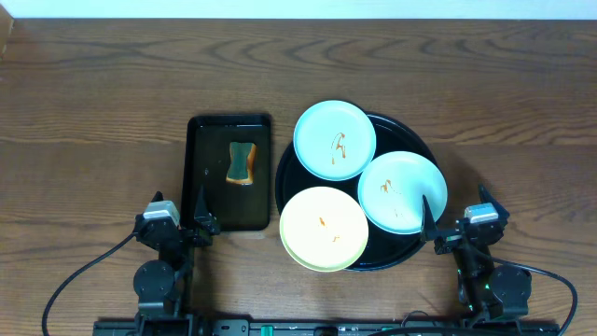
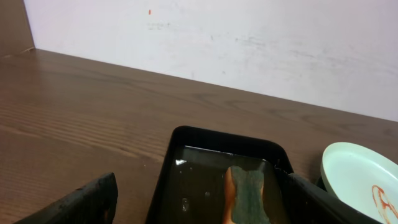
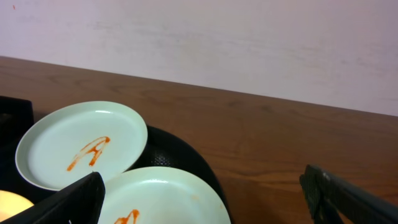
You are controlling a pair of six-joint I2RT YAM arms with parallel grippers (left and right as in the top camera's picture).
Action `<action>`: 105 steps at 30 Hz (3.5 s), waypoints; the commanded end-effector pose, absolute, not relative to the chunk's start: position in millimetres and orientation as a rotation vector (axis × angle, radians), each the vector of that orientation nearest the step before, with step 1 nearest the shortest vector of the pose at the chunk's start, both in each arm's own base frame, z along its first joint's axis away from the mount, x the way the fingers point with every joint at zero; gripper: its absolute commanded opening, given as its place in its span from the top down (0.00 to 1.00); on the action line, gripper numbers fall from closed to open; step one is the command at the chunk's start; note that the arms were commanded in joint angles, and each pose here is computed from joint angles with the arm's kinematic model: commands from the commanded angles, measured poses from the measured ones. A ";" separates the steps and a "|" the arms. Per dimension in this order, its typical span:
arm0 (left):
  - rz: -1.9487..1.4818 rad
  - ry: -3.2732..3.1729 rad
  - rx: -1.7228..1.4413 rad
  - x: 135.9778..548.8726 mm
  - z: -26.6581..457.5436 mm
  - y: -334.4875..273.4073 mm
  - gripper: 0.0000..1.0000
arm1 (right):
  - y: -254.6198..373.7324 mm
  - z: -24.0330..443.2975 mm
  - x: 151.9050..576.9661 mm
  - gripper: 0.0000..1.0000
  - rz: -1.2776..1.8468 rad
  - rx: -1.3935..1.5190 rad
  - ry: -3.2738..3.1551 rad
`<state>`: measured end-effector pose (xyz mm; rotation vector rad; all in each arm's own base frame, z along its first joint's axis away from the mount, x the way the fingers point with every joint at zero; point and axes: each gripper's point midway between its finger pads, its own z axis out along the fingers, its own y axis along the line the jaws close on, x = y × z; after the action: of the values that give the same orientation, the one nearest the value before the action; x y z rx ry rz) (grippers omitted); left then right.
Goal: Clean dirty plates on tray and stack at the side
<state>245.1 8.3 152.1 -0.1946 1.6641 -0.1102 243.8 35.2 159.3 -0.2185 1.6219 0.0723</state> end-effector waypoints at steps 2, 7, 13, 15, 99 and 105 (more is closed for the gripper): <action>-0.079 1.717 -0.198 243.6 136.2 11.6 0.15 | 40.3 159.1 242.7 0.01 0.100 -0.227 1.620; -0.079 1.717 -0.198 243.6 136.2 11.6 0.15 | 40.3 159.1 242.7 0.01 0.099 -0.228 1.620; -0.079 1.717 -0.198 243.6 136.2 11.6 0.15 | 40.3 159.1 242.7 0.01 0.099 -0.228 1.620; -0.079 1.717 -0.198 243.6 136.2 11.6 0.15 | 40.3 159.1 242.7 0.01 0.099 -0.228 1.620; -0.120 2.589 -0.275 312.9 170.1 -1.8 0.15 | 35.5 169.9 303.7 0.01 0.114 -0.174 2.501; -0.120 2.590 -0.275 312.7 169.9 -1.8 0.15 | 50.8 172.0 305.2 0.01 0.227 -0.207 2.494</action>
<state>307.9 -0.8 160.2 -0.2700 2.6171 -0.0989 302.1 38.3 159.7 -0.1374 2.5325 0.1720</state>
